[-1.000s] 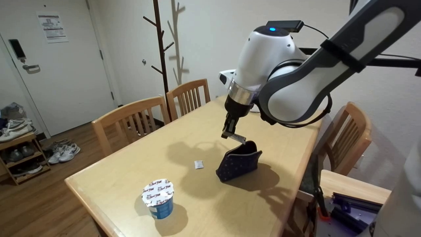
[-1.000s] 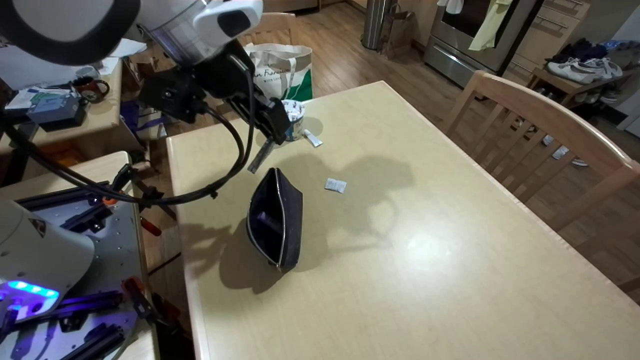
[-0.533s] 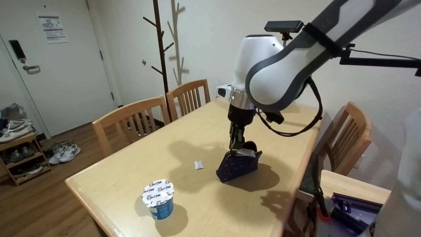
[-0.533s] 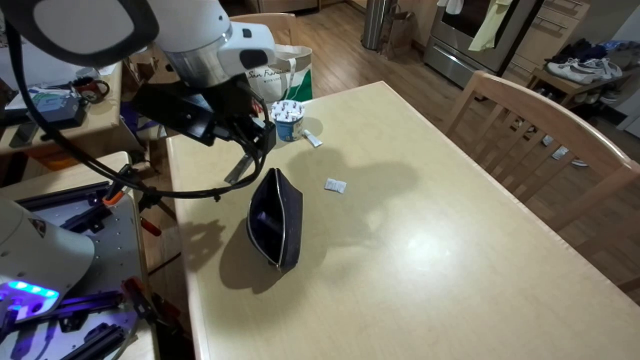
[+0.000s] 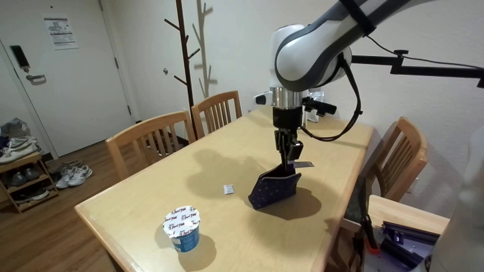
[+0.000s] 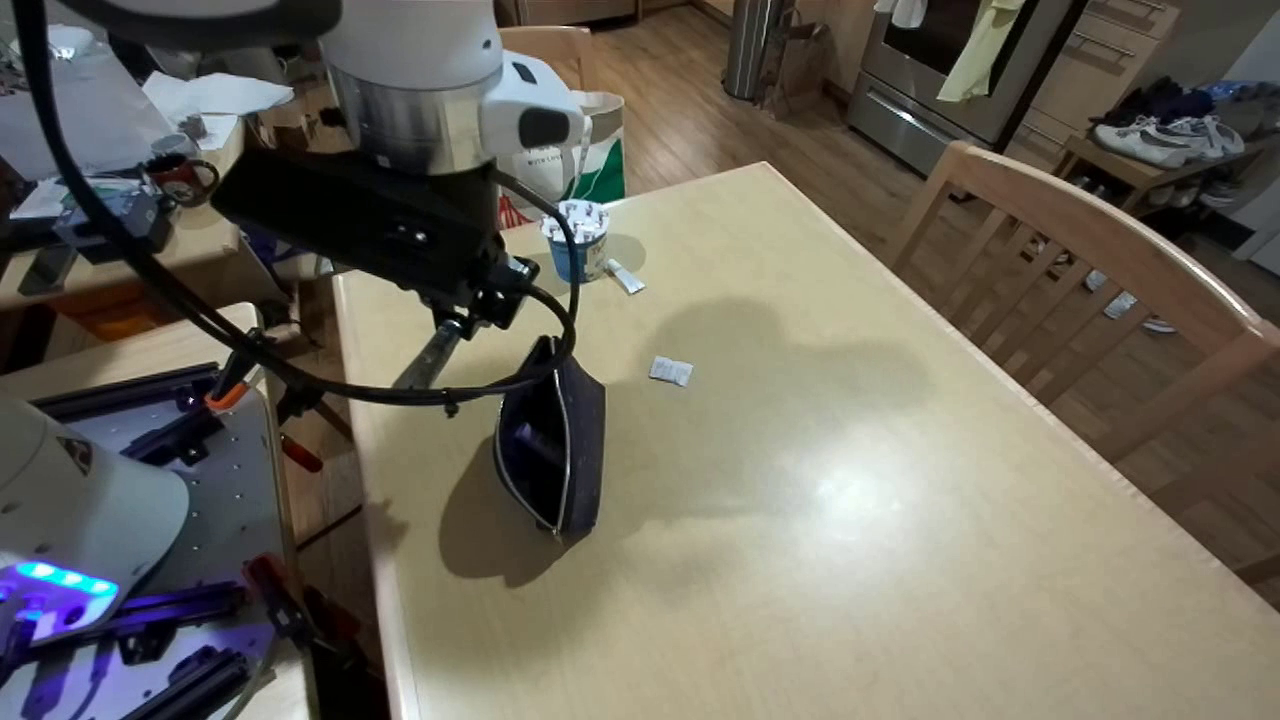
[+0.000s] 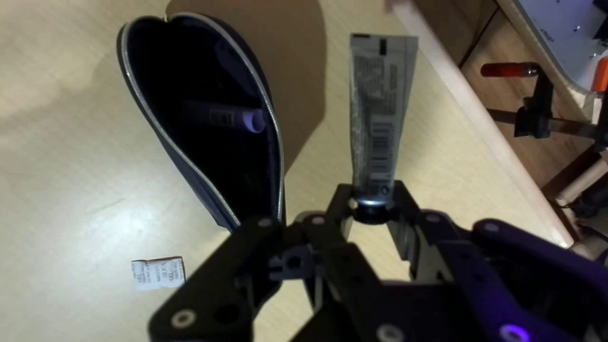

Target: Put the tube in the bag

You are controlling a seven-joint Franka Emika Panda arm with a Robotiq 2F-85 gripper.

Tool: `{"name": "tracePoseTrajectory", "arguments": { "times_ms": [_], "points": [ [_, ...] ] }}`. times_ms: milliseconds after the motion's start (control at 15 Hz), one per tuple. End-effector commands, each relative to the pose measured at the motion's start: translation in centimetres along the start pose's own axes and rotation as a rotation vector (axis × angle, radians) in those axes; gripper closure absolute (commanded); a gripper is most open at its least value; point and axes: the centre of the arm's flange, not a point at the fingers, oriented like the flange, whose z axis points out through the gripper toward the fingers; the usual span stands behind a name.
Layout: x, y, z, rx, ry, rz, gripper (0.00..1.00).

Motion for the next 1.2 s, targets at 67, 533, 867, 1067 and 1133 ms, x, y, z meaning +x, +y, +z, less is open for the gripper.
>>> {"name": "tracePoseTrajectory", "arguments": {
  "times_ms": [67,533,867,1067,1133],
  "points": [
    [0.0,0.6,1.0,-0.028,-0.044,-0.111,0.9],
    [-1.5,1.5,4.0,-0.004,-0.107,-0.321,0.9],
    [-1.2,2.0,4.2,-0.081,-0.187,-0.397,0.9],
    [-0.6,2.2,3.9,-0.137,-0.217,-0.442,0.9],
    [-0.4,2.4,4.0,-0.147,-0.218,-0.455,0.9]
  ]
}}
